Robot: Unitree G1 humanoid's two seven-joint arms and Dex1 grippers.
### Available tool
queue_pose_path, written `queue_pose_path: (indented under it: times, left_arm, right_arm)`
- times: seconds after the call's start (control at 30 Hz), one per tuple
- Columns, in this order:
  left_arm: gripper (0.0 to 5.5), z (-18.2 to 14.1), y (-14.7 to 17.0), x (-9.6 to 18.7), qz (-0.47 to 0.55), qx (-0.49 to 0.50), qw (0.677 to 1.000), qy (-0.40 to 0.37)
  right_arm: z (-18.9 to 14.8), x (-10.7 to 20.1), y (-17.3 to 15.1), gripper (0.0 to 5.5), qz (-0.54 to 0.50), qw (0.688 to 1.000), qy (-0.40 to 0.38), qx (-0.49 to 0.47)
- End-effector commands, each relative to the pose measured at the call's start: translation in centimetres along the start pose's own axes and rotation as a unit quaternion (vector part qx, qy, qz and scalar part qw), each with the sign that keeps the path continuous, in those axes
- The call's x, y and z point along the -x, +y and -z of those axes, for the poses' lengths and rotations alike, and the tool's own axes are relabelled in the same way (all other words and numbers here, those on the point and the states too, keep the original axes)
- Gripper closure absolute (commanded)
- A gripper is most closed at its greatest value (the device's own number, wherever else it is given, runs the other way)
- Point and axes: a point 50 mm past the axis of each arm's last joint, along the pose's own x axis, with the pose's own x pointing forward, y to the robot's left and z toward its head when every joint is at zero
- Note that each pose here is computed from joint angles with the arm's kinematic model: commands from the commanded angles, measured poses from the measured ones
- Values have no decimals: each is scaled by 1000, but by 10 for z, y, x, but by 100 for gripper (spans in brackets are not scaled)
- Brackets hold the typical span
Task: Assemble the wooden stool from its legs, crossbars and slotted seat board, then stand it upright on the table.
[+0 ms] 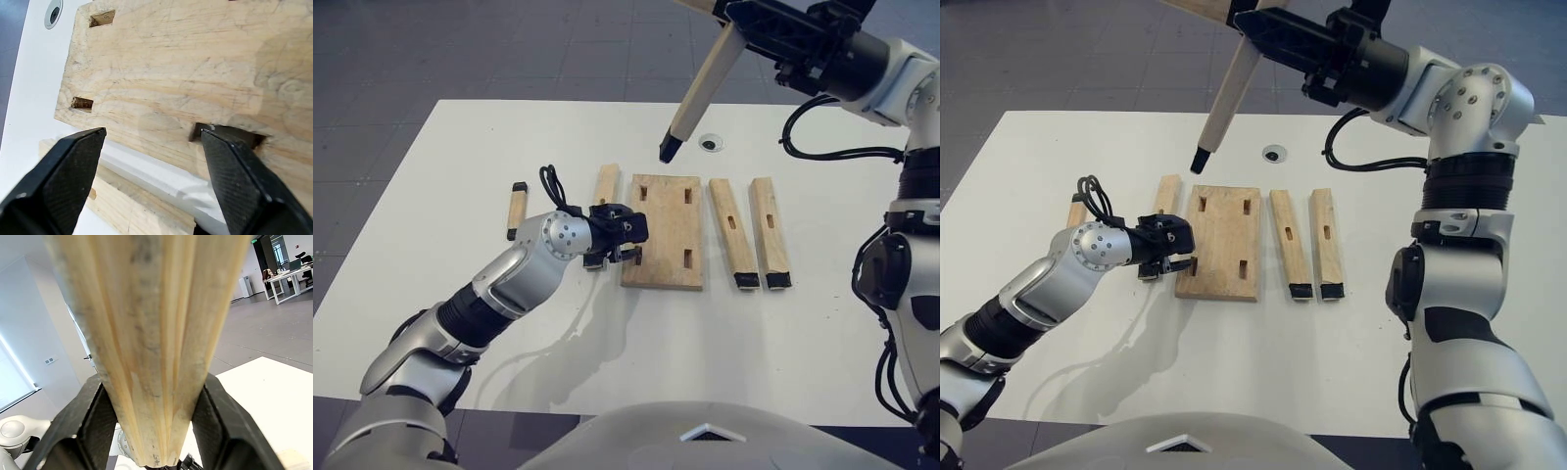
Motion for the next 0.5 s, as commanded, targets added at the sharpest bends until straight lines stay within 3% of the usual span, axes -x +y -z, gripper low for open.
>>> queue_pose_path:
  times: [0.03, 0.27, 0.5]
  left_arm:
    - [191, 16, -20, 6, 71, -34, 996, 38]
    - [191, 59, -35, 27, 195, -87, 971, 110]
    - [191, 64, -9, 27, 182, -163, 969, 44]
  right_arm:
    - [-6, -3, 1, 347, 6, 1000, 0, 20]
    - [4, 6, -15, 347, 65, 996, 24, 47]
    - [60, 18, -49, 347, 120, 986, 112, 31]
